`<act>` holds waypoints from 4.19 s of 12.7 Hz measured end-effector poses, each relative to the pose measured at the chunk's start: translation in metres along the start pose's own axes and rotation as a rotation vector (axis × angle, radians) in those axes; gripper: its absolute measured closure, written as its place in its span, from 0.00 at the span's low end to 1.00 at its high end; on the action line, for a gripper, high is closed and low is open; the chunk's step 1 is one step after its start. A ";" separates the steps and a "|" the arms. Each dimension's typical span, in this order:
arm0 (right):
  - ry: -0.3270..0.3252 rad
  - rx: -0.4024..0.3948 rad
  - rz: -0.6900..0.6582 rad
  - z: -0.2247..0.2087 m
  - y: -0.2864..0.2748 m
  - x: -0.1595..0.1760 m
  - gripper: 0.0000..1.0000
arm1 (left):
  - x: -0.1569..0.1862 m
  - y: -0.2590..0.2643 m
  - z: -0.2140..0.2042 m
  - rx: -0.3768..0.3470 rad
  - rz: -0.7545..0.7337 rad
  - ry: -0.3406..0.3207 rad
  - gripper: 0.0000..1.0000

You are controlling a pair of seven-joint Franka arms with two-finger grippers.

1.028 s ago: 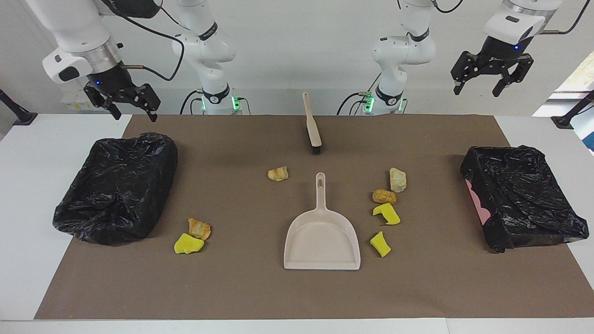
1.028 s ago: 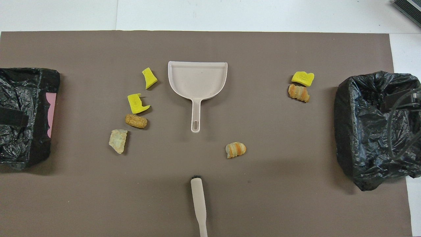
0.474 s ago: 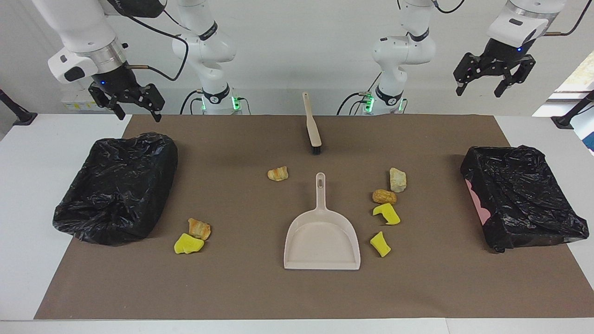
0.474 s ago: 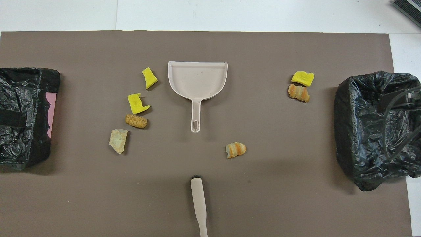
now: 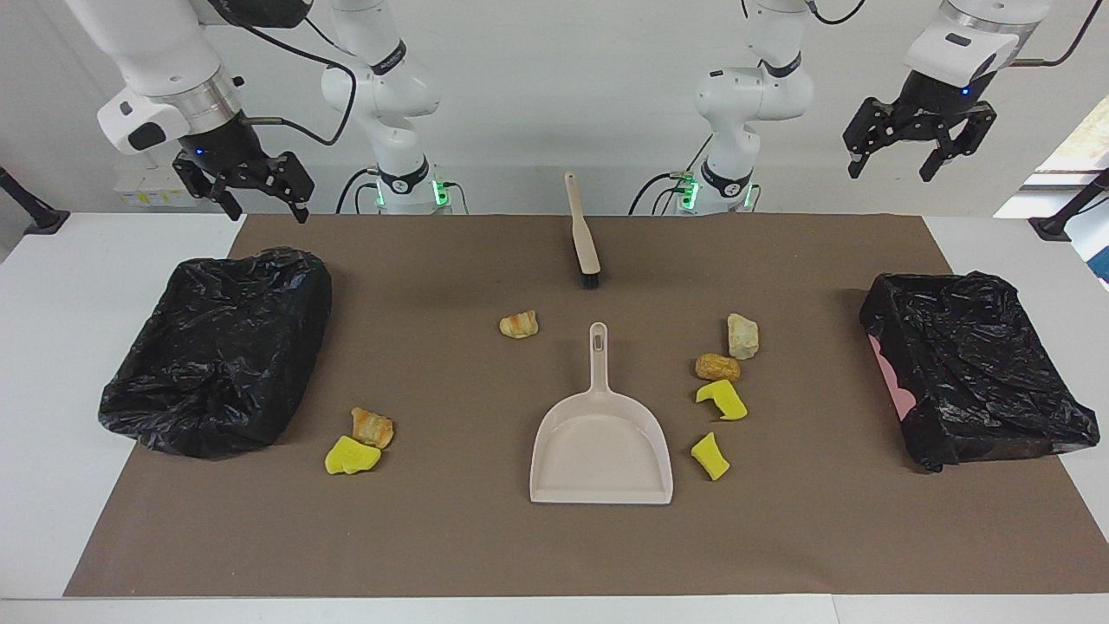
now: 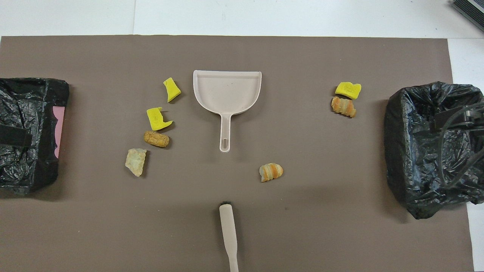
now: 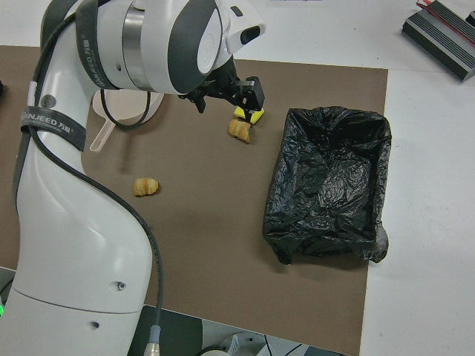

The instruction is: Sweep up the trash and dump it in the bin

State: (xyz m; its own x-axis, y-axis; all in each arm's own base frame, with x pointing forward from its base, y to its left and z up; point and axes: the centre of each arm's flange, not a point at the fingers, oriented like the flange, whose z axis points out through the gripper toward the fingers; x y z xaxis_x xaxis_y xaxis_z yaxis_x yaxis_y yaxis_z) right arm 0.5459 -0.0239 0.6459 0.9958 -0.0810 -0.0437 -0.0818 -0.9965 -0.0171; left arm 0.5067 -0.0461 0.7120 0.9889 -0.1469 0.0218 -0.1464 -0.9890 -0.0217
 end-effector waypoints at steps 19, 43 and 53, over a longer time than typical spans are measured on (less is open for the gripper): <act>-0.041 0.034 -0.045 0.194 -0.294 0.043 0.00 | -0.005 0.017 0.007 -0.022 0.028 -0.018 0.00; 0.027 0.086 0.060 0.263 -0.420 0.064 0.68 | -0.294 0.384 0.311 -0.031 -0.065 -0.083 0.00; 0.064 0.028 -0.351 0.198 -0.278 0.112 0.68 | -0.315 0.412 0.346 -0.045 -0.127 -0.154 0.37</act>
State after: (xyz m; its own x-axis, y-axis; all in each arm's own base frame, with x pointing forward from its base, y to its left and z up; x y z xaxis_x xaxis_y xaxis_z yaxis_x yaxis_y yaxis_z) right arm 0.6718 0.2484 0.4477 0.9639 0.2644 0.0321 0.2657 -0.9629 -0.0473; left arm 0.1437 -0.4007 0.3503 0.9911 -0.0199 -0.1320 -0.0180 -0.9997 0.0158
